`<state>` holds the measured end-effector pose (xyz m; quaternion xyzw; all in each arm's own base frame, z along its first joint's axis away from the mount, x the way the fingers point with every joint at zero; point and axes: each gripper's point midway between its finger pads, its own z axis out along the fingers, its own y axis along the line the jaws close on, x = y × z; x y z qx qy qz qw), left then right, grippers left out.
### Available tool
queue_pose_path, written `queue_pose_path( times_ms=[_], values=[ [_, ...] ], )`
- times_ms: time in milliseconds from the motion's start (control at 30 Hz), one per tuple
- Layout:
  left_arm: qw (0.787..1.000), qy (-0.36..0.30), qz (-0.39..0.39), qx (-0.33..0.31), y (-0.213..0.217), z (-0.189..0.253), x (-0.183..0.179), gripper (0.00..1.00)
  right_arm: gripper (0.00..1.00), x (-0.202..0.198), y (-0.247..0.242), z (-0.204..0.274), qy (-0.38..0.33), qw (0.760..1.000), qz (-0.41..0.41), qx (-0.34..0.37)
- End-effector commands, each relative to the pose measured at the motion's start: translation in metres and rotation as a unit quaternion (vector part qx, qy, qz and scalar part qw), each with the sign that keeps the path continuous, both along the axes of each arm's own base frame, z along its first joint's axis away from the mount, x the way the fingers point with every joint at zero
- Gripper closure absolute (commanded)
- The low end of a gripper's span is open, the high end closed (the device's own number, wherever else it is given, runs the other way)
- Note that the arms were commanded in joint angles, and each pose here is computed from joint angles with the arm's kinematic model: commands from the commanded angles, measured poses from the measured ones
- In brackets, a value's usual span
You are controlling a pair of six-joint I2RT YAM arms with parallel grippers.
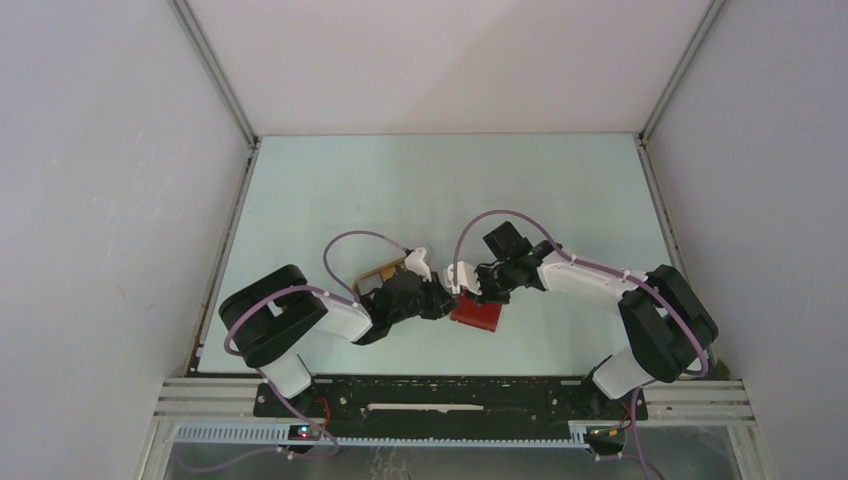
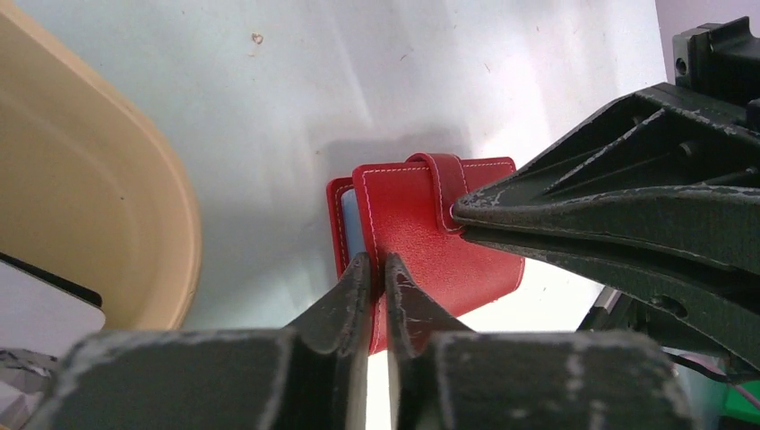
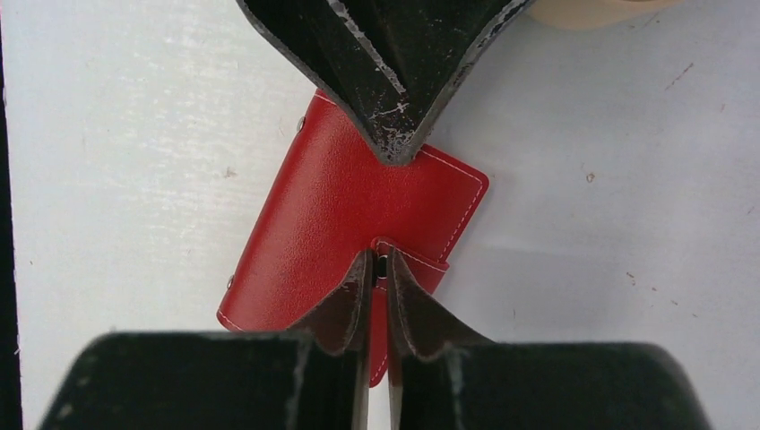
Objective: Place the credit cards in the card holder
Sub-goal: Open the card holder at the center of the board.
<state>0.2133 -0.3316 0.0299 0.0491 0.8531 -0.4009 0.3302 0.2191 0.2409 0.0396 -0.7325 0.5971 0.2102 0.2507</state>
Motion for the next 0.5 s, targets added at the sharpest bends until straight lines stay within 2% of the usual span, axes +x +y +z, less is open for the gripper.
queue_pose_path(
  times_ms=[0,33,100,233,467],
  values=[
    [1.000,-0.014,0.000,-0.002,-0.008,0.007,0.006,0.96,0.91,0.010,0.011,0.014,-0.017,1.000,-0.013,0.015],
    [1.000,-0.014,-0.001,0.000,-0.007,0.006,0.005,0.99,0.95,0.010,0.011,0.016,-0.014,1.000,-0.017,0.017],
    [1.000,-0.017,-0.002,0.007,-0.005,0.005,0.004,1.00,1.00,0.011,0.013,0.021,-0.007,0.999,-0.028,0.026],
    [0.999,-0.024,-0.011,0.023,-0.001,0.001,0.002,1.00,1.00,0.018,0.012,0.031,0.004,0.997,-0.060,0.039],
    [0.997,-0.057,-0.014,0.047,0.011,0.002,0.002,1.00,1.00,0.051,-0.005,0.039,0.013,0.983,-0.175,0.053]
  ],
)
